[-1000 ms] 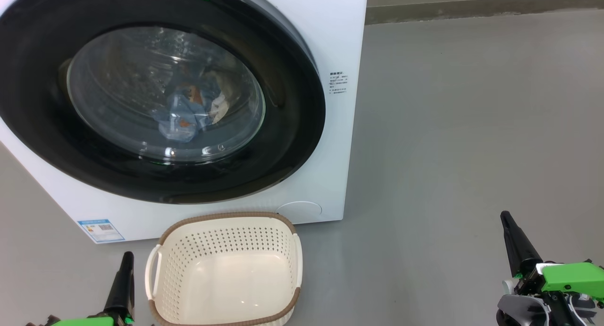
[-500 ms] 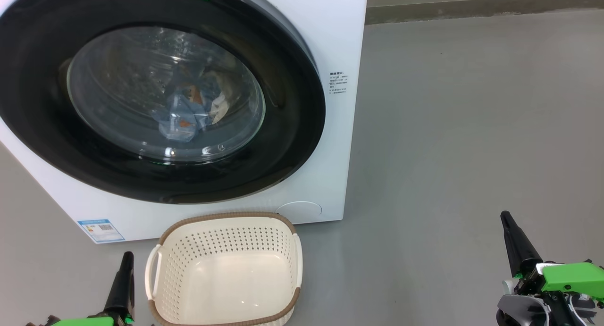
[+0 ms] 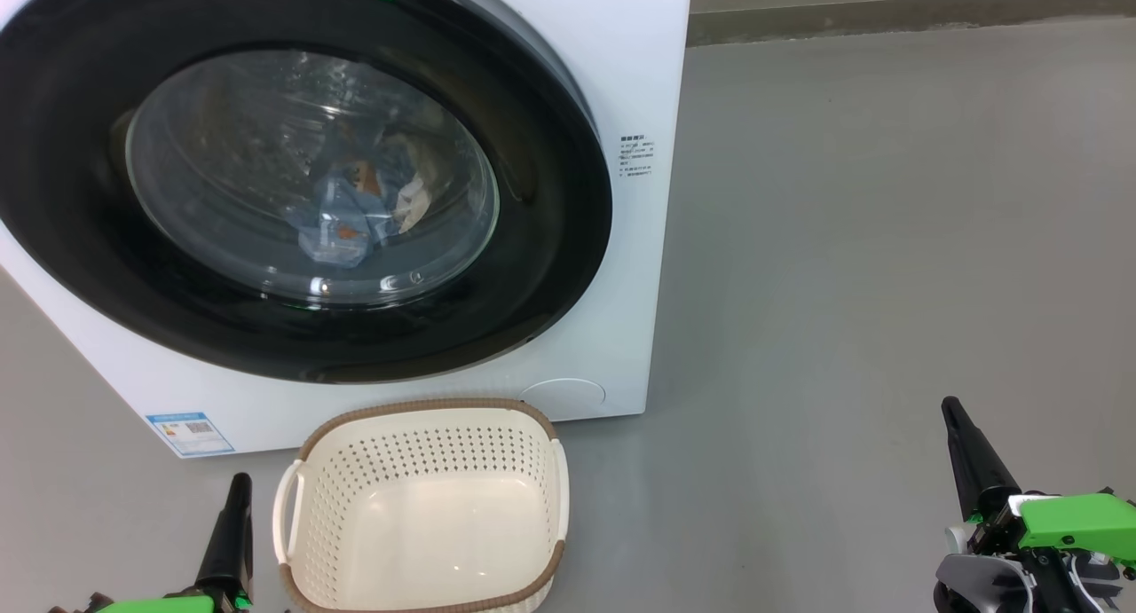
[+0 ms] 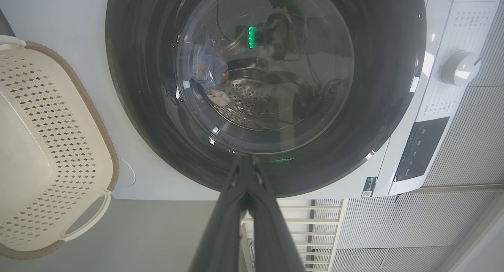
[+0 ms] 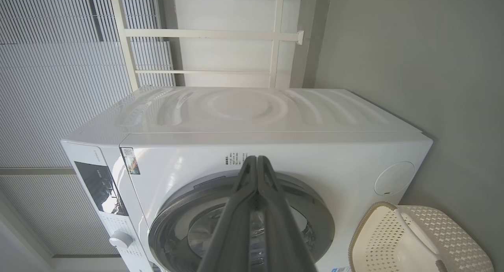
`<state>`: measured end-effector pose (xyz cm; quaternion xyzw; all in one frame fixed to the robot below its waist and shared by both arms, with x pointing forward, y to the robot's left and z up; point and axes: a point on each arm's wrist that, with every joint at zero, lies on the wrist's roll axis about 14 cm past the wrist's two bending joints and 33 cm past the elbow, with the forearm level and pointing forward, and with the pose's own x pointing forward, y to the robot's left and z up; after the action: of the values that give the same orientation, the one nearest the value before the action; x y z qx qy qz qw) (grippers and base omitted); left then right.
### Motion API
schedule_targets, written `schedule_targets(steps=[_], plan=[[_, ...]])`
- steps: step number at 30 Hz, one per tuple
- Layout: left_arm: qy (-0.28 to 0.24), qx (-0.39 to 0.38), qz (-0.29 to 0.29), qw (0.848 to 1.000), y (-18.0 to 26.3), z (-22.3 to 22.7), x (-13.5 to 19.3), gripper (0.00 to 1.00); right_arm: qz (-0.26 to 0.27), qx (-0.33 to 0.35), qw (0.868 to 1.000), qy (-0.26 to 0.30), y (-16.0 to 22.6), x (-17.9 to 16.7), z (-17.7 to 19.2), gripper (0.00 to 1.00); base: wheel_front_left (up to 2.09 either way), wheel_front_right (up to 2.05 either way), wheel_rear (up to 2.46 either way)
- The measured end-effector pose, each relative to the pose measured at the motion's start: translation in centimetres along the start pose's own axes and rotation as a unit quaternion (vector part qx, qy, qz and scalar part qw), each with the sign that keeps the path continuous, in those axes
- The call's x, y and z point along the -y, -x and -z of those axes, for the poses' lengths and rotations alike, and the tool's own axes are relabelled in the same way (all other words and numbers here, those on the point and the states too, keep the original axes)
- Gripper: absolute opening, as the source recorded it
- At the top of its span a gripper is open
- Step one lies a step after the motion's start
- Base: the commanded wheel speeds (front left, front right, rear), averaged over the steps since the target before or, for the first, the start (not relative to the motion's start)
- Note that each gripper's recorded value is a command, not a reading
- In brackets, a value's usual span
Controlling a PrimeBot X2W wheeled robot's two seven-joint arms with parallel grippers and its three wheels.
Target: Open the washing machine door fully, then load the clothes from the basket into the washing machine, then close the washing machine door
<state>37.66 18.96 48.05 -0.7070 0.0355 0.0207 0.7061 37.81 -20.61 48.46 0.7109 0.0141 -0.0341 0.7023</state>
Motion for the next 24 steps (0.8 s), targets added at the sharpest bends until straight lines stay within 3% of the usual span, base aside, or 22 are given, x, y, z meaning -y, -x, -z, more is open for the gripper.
schedule_targets(steps=[24], plan=[[0.0,0.0,0.0,1.0,0.0,0.0,0.0,0.0,0.0,0.0,1.0,0.0,0.0,0.0,-0.01,0.0,0.0,0.0,0.0]])
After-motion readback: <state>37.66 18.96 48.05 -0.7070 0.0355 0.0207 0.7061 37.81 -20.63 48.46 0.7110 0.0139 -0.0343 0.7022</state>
